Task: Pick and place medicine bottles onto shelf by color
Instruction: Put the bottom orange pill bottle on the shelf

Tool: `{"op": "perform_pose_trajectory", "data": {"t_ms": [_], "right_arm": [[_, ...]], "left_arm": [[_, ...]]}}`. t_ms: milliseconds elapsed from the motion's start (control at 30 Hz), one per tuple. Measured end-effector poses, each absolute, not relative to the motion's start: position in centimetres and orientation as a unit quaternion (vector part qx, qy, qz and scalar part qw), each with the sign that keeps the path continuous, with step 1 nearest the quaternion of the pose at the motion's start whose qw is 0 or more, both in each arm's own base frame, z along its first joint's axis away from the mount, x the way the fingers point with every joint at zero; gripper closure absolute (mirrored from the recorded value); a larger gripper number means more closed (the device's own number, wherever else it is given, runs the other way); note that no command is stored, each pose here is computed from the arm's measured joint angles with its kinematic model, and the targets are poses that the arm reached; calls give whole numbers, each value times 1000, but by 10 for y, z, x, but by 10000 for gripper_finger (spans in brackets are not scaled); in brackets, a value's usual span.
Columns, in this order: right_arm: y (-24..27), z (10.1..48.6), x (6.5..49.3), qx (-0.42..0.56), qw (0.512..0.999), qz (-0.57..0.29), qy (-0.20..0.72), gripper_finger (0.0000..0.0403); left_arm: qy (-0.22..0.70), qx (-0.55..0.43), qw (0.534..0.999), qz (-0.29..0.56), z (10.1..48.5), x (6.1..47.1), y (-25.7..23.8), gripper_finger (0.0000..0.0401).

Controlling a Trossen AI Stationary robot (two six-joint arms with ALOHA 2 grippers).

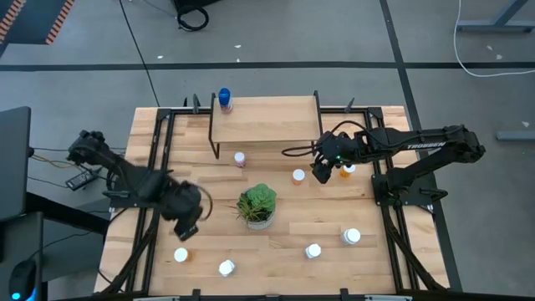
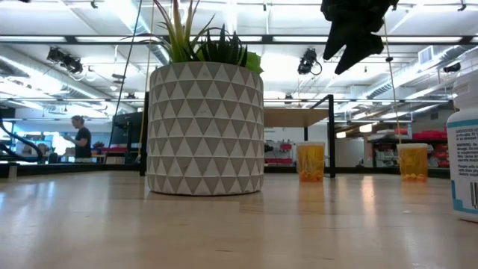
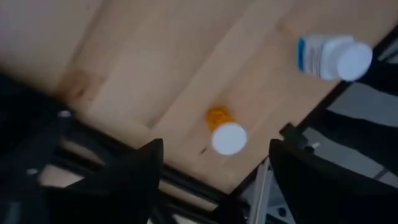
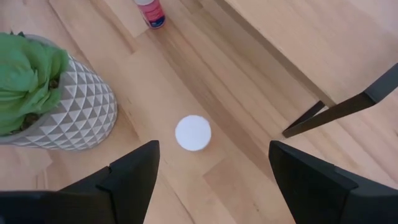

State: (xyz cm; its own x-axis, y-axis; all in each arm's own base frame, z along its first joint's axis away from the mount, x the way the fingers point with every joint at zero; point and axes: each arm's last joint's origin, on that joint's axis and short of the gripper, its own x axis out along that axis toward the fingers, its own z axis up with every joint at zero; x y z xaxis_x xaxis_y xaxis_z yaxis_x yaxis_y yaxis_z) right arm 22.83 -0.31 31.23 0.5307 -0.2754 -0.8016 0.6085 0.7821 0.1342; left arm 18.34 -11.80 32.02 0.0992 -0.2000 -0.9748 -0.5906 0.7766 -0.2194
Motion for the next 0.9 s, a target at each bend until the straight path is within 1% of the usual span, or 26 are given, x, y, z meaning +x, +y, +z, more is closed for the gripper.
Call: {"op": "perform_pose_trajectory", "data": {"t_ms": [133, 300, 400, 467, 633, 900], "right_arm": [[-3, 312, 228, 209, 850, -262, 407, 93], [-3, 312, 228, 220, 847, -267, 404, 93], [-3, 312, 228, 232, 844, -267, 403, 93], [-2, 312, 228, 238, 842, -266, 403, 93], [-2, 312, 228, 233, 844, -256, 409, 93], [-2, 312, 228, 188, 856, -230, 423, 93]], "left_arm": [[621, -299, 717, 108, 315, 190, -138, 101], [579, -283, 763, 57, 309, 209, -157, 105], [568, -272, 776, 32, 299, 220, -173, 107], [573, -275, 771, 34, 289, 227, -183, 107], [602, -297, 736, 91, 265, 233, -198, 108], [645, -290, 682, 185, 255, 210, -203, 108]]}}
